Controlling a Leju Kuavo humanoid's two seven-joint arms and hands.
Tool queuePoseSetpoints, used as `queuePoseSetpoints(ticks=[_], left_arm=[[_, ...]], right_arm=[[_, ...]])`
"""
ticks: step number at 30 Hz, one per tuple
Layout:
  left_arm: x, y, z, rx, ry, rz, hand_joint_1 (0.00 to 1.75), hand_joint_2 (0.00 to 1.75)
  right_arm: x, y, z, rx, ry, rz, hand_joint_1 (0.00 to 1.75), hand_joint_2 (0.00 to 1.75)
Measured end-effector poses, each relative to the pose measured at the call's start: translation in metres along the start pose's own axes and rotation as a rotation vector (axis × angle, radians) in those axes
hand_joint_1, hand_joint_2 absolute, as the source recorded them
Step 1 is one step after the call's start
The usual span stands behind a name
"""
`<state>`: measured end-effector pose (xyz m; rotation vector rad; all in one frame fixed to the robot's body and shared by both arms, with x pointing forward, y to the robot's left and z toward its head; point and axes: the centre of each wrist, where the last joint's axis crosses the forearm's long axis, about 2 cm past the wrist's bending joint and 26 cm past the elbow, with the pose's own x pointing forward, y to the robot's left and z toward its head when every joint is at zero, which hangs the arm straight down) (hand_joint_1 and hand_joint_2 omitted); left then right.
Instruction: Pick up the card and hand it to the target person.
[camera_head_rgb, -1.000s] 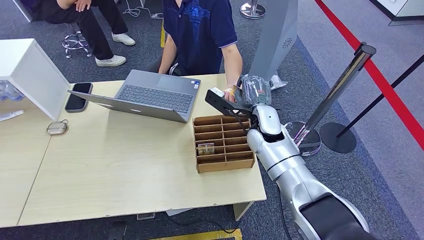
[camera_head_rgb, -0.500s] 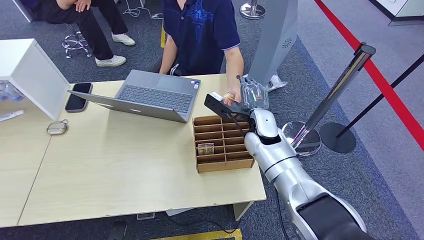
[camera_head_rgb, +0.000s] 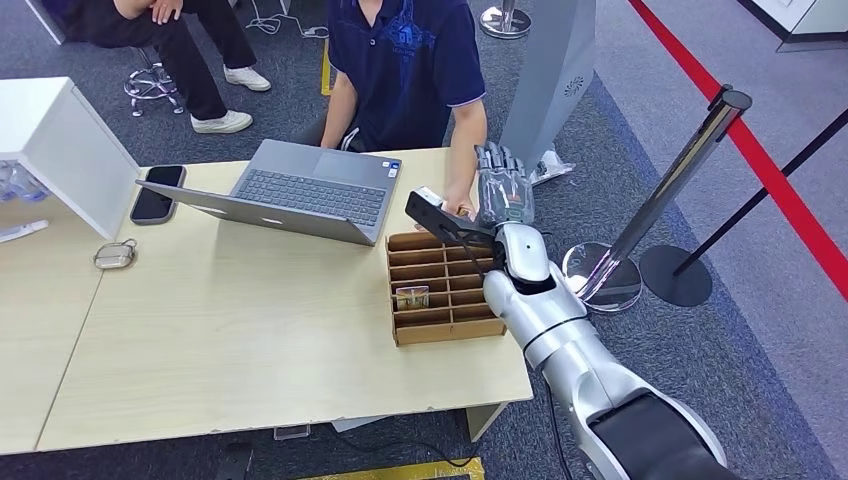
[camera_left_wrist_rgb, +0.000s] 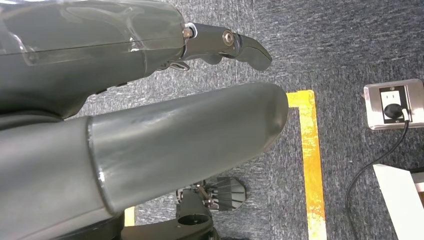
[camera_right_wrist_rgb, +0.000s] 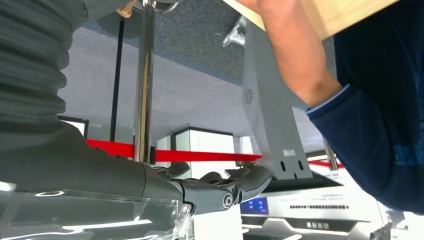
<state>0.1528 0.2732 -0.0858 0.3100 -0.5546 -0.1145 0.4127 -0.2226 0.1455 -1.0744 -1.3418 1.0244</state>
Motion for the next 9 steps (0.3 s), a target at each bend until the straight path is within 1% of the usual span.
queuePoseSetpoints(ticks=[9], left_arm=[[-0.0004, 0.0000, 0.0000, -0.005, 0.002, 0.007, 0.00, 0.00]], right_arm=[[0.0080, -0.0055, 0.0105, -0.175, -0.049, -0.014, 0.00, 1.75]])
